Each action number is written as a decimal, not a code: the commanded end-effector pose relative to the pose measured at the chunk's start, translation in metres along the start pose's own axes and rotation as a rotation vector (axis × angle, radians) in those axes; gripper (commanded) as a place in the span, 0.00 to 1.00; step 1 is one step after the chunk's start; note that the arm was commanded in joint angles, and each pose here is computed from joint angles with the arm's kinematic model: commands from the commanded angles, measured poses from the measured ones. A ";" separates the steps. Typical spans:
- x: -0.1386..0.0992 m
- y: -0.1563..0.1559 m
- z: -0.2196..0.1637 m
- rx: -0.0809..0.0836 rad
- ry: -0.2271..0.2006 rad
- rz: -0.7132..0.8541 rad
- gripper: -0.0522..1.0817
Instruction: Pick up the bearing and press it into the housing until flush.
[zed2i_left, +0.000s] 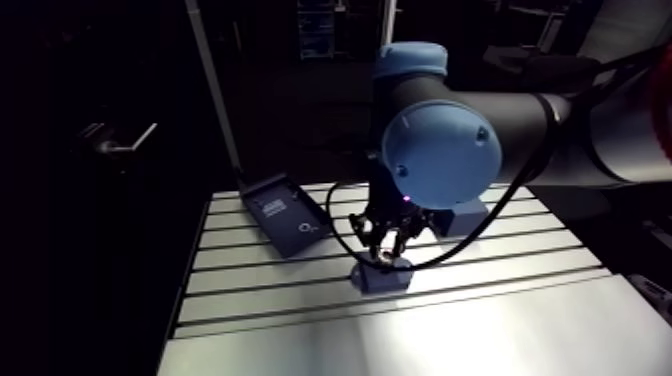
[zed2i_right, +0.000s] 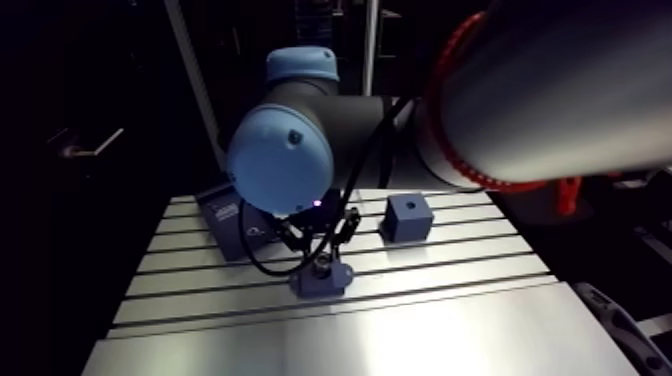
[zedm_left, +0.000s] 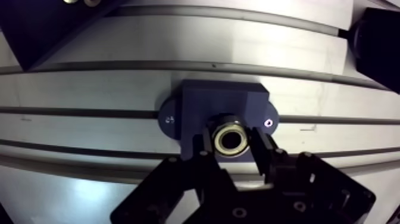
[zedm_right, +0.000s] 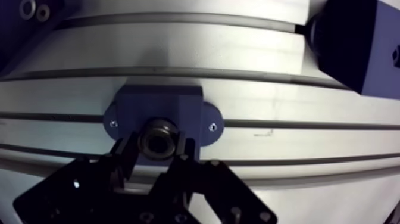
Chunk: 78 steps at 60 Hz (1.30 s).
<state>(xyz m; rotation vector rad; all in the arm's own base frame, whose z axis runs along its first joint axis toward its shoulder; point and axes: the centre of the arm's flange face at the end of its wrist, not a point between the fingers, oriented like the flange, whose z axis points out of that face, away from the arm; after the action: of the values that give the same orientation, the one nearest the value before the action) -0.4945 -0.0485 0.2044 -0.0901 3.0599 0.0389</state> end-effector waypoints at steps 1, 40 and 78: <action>-0.003 -0.001 0.002 0.000 -0.001 -0.003 0.56; -0.004 0.000 0.007 0.003 -0.012 -0.001 0.56; -0.002 -0.001 0.009 0.003 -0.006 -0.002 0.56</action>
<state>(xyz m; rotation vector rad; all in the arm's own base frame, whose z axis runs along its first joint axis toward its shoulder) -0.4904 -0.0490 0.1950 -0.0895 3.0431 0.0322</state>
